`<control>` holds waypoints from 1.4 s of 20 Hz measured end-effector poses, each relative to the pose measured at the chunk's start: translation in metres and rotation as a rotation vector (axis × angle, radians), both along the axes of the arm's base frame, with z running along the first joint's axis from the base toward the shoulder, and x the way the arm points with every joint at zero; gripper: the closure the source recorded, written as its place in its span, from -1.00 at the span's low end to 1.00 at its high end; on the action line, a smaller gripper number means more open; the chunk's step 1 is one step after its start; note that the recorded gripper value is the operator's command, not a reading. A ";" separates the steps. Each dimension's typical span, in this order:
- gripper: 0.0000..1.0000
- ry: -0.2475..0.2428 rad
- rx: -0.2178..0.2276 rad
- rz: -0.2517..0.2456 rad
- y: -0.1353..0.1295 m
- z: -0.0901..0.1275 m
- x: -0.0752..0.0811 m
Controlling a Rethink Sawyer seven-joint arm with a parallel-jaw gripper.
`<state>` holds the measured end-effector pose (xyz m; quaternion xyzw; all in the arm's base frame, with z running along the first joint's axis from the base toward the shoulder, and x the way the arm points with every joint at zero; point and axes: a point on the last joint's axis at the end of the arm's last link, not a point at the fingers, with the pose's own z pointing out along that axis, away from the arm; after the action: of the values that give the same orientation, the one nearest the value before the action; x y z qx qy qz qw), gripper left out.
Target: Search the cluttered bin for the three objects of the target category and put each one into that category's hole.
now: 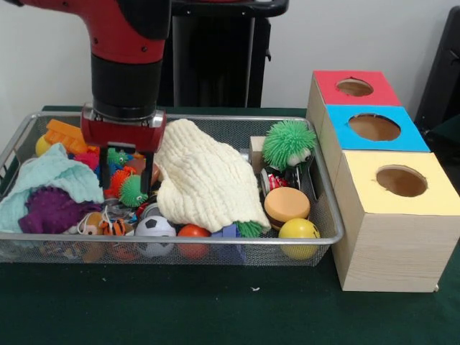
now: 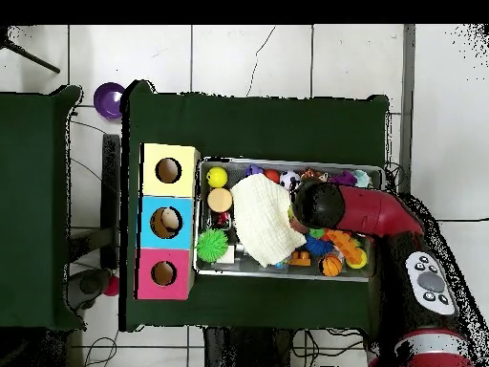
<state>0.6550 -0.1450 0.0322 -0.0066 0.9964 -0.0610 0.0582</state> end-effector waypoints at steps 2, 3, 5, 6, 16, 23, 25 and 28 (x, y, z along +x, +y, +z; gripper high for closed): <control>-1.00 -0.012 -0.007 0.014 -0.001 -0.011 0.001; -1.00 -0.015 -0.009 0.020 -0.001 -0.016 0.001; -1.00 -0.020 -0.013 0.030 -0.001 -0.025 0.001; -1.00 -0.020 -0.014 0.033 -0.001 -0.028 0.001; -1.00 -0.007 -0.034 0.072 -0.004 -0.046 -0.003; -1.00 0.002 -0.062 0.105 -0.006 -0.045 0.001; -1.00 0.012 -0.069 0.115 -0.005 -0.045 0.002; -1.00 0.023 -0.076 0.124 -0.004 -0.044 0.003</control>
<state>0.6580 -0.1491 -0.0121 -0.0712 0.9917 -0.0948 0.0501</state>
